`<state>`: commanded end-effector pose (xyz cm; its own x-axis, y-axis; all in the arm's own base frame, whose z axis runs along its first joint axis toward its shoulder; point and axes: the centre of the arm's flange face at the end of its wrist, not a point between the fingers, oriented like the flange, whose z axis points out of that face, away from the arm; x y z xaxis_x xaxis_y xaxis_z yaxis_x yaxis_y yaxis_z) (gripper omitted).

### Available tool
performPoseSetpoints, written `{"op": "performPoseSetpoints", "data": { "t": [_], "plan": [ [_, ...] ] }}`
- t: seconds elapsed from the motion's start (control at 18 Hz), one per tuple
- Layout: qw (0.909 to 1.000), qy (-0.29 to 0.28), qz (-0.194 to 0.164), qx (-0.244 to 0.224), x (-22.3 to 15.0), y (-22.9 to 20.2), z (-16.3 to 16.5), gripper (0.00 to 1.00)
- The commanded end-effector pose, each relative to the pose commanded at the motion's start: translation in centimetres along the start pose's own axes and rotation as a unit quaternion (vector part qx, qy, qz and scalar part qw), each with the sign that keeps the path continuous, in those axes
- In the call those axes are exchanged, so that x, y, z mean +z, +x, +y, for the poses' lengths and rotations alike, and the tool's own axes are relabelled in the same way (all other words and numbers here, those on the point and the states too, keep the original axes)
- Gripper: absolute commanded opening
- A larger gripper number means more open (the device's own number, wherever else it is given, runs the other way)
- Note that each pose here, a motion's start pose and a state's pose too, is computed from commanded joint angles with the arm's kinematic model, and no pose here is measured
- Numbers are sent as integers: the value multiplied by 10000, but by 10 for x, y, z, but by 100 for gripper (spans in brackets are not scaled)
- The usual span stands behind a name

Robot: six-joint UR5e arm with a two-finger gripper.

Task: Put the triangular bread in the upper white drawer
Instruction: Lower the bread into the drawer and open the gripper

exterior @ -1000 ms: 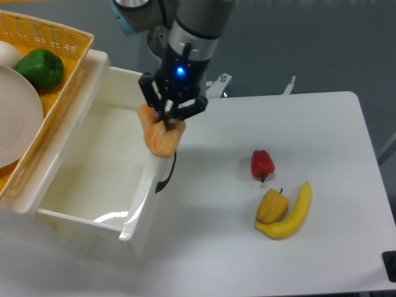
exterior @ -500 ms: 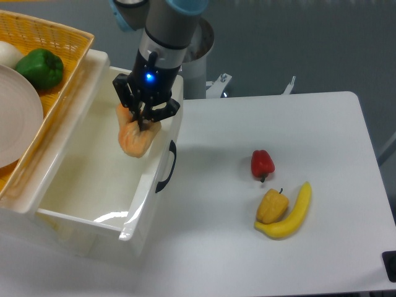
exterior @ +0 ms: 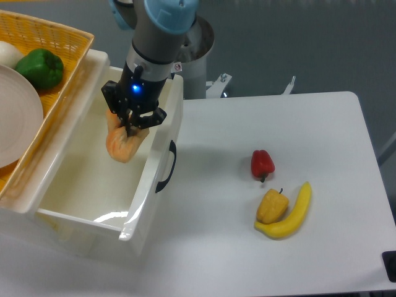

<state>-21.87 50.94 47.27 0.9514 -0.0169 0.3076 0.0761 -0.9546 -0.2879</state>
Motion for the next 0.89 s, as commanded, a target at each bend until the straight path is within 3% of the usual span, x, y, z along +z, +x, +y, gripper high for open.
{"op": "performPoseSetpoints", "data": {
  "t": [0.39,0.44,0.67,0.89],
  "plan": [
    [9999,-112,105,46,17,5,0,17],
    [9999,-118,109,43,18,4,-1,30],
    [9998,-137,125,48,21,3,-1,54],
    [9997,-130,132,172,20,5,-2,57]
  ]
}}
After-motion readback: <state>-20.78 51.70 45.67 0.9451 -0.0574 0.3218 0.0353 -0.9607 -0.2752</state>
